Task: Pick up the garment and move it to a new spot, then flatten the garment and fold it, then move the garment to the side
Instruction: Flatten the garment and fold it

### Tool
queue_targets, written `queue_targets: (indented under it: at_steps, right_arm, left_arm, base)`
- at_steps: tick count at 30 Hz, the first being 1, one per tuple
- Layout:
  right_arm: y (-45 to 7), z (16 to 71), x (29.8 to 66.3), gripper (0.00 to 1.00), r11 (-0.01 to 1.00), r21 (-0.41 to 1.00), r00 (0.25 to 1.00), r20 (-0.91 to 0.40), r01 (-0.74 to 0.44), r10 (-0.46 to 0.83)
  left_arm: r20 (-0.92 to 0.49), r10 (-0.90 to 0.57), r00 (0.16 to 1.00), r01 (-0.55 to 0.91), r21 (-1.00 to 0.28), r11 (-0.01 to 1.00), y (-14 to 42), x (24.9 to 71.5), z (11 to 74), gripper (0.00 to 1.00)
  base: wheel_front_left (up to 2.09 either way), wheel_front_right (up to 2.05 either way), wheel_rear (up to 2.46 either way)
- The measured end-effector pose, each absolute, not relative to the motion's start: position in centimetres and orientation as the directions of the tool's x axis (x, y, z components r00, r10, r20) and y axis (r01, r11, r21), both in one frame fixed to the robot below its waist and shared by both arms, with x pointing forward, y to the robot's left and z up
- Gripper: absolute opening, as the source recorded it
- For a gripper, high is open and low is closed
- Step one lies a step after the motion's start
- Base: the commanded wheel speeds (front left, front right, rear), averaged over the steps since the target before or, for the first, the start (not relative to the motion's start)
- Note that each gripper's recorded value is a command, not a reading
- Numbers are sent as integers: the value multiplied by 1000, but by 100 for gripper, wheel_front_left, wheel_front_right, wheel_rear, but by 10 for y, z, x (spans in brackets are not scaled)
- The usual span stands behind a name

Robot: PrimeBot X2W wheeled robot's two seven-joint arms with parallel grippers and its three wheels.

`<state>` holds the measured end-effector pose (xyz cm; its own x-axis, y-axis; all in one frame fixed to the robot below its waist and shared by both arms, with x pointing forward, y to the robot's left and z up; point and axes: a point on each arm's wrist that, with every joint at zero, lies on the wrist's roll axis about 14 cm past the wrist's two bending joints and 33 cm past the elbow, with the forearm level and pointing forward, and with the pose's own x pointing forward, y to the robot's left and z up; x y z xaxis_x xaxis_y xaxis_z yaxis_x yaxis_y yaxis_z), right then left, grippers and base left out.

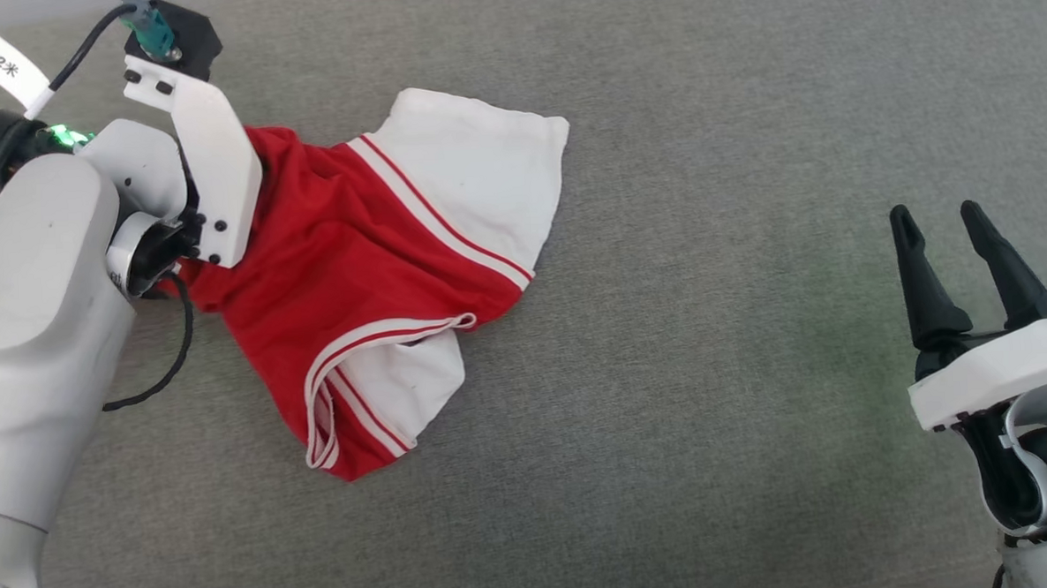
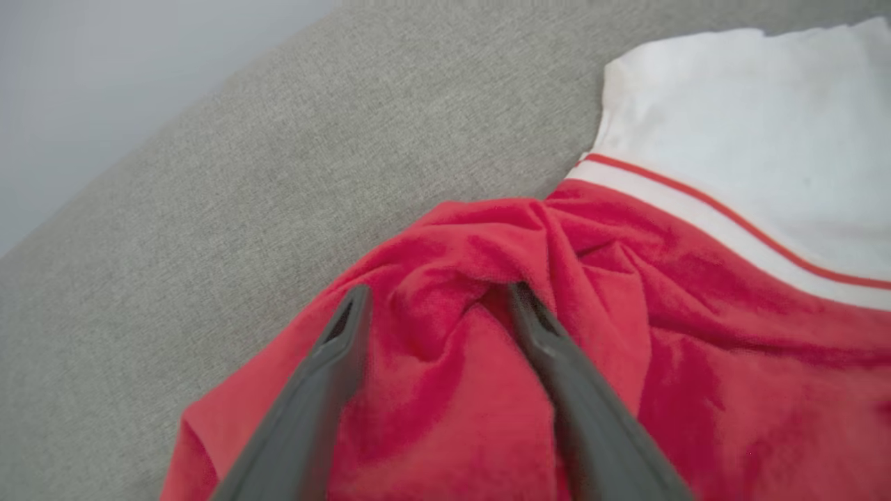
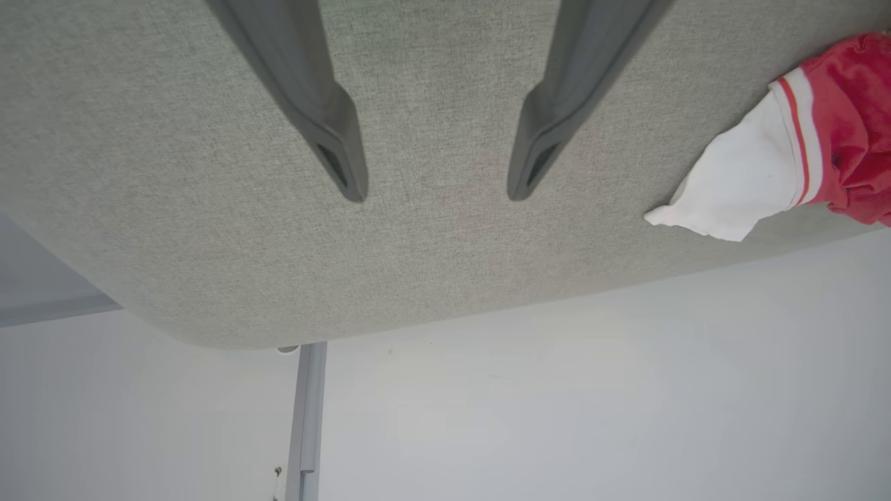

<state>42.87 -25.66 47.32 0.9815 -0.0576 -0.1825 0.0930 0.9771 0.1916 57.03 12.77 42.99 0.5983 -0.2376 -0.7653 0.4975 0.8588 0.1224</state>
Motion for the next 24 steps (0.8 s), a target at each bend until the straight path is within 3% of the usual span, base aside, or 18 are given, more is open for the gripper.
queue_targets:
  at_steps: [11, 24]
  right_arm:
    - [-238, 480, 438, 100, 980, 198, 987, -161, 34, -2]
    - [-185, 494, 460, 100, 975, 174, 977, -143, -136, 161]
  left_arm:
    - [-712, -286, 641, 470, 70, 880, 128, 544, 469, 100]
    - [-420, -332, 845, 397, 74, 915, 139, 490, 517, 100]
  base:
    - [0, 0, 0]
    - [0, 0, 0]
